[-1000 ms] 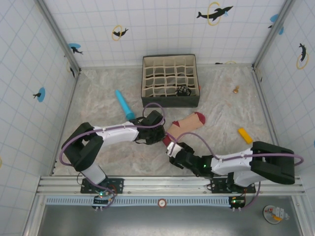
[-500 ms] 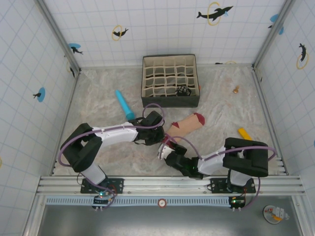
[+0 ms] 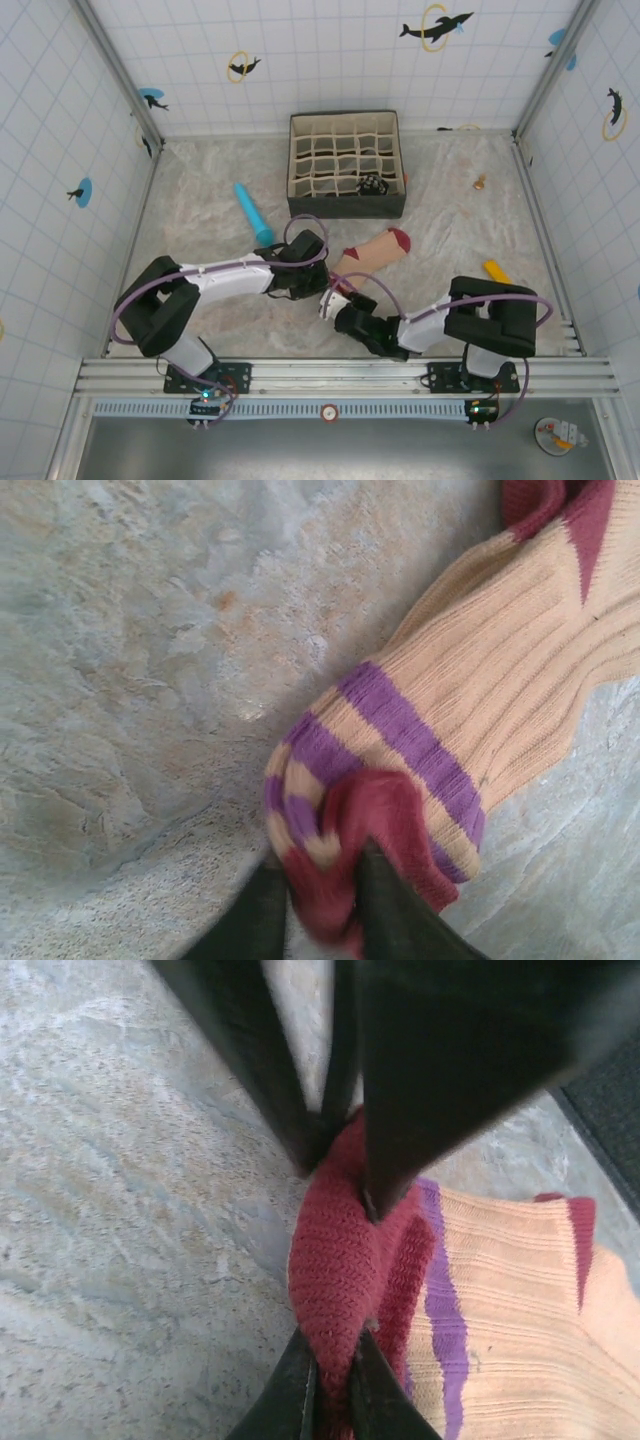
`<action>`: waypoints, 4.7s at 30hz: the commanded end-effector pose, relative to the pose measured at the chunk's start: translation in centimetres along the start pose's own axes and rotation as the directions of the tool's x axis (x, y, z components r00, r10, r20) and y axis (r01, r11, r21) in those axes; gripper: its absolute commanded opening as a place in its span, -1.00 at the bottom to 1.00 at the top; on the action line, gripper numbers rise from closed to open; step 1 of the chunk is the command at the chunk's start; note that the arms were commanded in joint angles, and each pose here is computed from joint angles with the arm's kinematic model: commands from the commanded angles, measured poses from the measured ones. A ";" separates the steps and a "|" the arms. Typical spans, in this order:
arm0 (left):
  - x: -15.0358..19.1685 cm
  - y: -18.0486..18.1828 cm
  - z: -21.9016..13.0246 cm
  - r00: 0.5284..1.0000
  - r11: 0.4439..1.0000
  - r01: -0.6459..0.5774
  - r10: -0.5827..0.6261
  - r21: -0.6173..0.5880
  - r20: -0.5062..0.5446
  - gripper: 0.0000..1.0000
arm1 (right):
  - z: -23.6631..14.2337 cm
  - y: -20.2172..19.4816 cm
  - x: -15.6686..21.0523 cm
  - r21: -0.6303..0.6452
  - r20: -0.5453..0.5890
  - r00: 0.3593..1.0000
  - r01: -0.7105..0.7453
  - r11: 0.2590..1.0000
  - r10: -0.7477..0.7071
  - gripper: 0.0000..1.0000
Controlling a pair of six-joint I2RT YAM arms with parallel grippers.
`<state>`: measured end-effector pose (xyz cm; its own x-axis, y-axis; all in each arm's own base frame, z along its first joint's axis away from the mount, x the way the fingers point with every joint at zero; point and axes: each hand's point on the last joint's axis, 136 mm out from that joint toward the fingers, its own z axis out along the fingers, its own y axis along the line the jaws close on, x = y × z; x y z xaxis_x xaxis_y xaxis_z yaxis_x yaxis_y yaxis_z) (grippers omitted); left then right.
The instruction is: Roll the socks
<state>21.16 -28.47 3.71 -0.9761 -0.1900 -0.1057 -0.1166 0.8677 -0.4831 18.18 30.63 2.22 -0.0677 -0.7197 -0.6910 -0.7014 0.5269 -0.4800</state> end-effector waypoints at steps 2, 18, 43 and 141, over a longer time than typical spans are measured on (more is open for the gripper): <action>-0.9 0.4 -1.6 0.998 1.000 0.022 -0.022 0.004 0.055 0.20 | -0.2 0.5 1.3 -0.119 -0.040 0.986 -0.163 0.979 0.159 -1.00; -1.6 -1.1 -3.6 0.986 0.979 -0.010 -0.024 0.202 0.165 0.35 | -0.6 -0.5 1.3 -0.437 -0.204 0.709 -0.683 0.585 0.675 -1.00; -1.5 -4.6 1.3 0.980 0.954 -0.112 0.059 0.278 0.193 -0.26 | 1.5 -2.3 9.3 -0.013 -0.552 -0.057 -0.997 -0.077 0.832 -1.00; -2.1 0.7 -1.5 0.993 0.998 -0.055 0.055 -0.009 0.109 -0.48 | 1.8 0.0 -1.4 -0.036 -0.013 0.998 -0.059 0.998 0.058 -1.00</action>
<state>23.05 -27.61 3.93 -0.9636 -0.1976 -0.1801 -0.0897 0.8734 -0.4787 19.34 33.25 2.86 -0.0394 -0.7331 -0.6789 -0.7108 0.4982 -0.4966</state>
